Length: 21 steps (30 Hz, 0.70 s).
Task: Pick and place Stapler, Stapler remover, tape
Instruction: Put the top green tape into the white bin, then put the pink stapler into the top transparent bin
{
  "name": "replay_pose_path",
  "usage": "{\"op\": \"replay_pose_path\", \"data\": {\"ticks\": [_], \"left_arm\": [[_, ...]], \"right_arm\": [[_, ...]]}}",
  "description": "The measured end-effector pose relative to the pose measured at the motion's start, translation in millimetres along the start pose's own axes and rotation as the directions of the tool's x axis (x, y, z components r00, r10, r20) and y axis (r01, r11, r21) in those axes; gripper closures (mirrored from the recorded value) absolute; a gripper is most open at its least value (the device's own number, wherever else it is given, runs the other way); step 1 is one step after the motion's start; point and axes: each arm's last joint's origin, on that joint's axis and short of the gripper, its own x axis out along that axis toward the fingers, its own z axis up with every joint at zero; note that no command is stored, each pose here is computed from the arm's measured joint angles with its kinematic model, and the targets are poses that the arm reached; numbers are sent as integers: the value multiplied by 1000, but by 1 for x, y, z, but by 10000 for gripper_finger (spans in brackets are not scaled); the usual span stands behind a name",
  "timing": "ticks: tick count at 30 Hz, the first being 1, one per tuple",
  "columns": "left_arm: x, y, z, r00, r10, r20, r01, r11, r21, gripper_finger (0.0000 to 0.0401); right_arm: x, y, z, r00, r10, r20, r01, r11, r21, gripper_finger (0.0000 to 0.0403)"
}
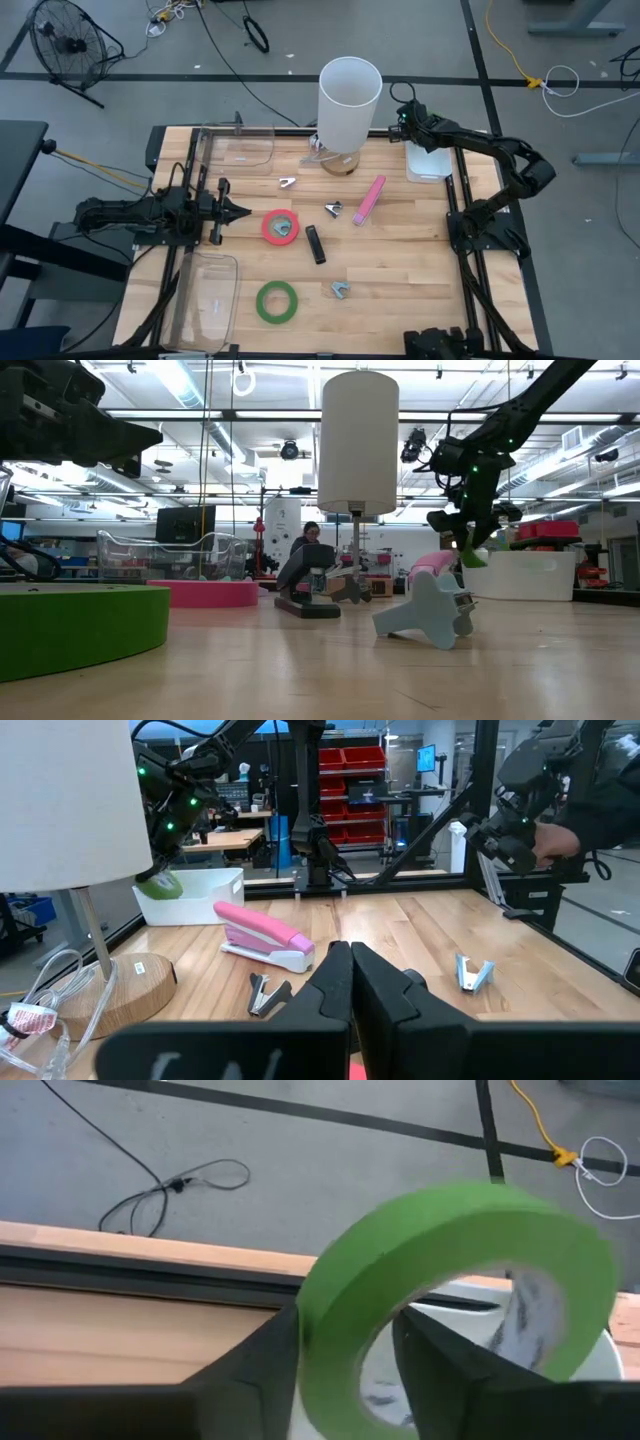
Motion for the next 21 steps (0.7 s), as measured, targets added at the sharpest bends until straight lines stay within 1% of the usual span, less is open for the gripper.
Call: {"op": "replay_pose_path", "data": {"ticks": [5,9,12,15,17,21], "left_arm": [[0,0,0,1000,0,0,0,1000,0,398],[0,0,0,1000,0,0,0,1000,0,398],[0,0,0,1000,0,0,0,1000,0,398],[0,0,0,1000,0,0,0,1000,0,398],[0,0,0,1000,0,0,0,1000,0,398],[0,0,0,1000,0,0,0,1000,0,398]], "right_arm": [[0,-1,-1,1000,-8,-14,8,1000,-8,205],[0,-3,-4,999,-42,-34,41,999,-21,188],[0,-4,-8,996,-60,-65,60,998,-5,179],[-1,-5,-9,995,-67,-80,70,997,39,174],[-1,-5,-10,994,-61,-86,67,996,58,172],[-5,-6,-8,996,-11,-89,19,996,87,172]]}}
